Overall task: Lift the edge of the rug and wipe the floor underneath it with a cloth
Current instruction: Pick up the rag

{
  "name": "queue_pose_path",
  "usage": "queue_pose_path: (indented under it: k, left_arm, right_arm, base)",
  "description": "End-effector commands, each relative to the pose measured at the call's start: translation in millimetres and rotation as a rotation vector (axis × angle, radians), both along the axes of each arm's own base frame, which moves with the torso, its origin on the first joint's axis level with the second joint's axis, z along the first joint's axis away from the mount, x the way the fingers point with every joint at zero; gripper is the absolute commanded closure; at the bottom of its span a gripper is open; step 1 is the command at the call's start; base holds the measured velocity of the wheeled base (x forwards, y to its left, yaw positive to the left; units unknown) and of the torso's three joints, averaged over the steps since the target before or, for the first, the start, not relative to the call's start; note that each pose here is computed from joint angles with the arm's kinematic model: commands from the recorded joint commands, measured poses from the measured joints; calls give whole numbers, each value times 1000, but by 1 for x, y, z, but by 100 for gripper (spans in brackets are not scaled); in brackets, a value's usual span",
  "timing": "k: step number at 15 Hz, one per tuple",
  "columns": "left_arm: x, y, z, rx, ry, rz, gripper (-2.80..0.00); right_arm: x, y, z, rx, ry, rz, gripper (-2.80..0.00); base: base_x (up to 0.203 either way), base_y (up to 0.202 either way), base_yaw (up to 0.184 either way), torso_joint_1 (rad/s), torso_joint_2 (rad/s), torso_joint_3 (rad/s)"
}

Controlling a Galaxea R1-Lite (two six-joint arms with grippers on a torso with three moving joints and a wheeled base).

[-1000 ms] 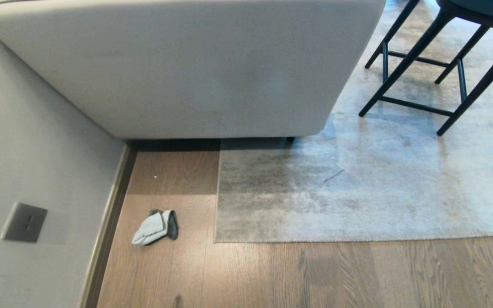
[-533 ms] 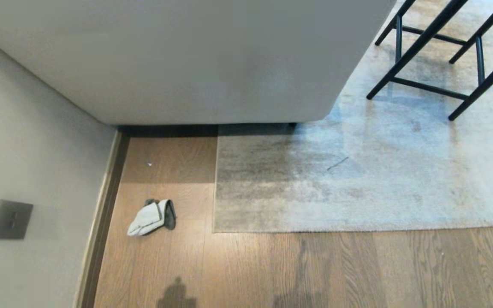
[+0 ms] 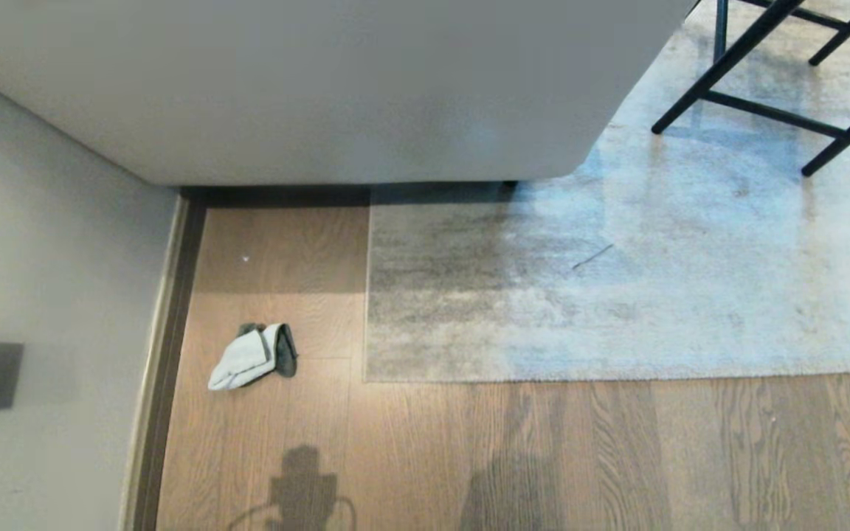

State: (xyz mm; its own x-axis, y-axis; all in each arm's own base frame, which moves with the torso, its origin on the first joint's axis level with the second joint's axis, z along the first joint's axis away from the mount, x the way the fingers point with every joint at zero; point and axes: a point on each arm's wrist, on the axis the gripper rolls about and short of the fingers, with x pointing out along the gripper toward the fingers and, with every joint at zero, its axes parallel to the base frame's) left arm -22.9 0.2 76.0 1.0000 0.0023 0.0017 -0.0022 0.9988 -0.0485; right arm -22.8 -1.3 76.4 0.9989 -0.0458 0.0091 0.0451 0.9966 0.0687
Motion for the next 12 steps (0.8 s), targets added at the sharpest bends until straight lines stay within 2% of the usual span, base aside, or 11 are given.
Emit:
queue_pose_path:
  k: [1, 12]
  left_arm:
    - [0, 0, 0, -1, 0, 1, 0]
    - [0, 0, 0, -1, 0, 0, 0]
  right_arm:
    - [0, 0, 0, 1, 0, 0, 0]
    - [0, 0, 0, 1, 0, 0, 0]
  base:
    - [0, 0, 0, 2, -2, -193]
    - [0, 0, 0, 4, 3, -196]
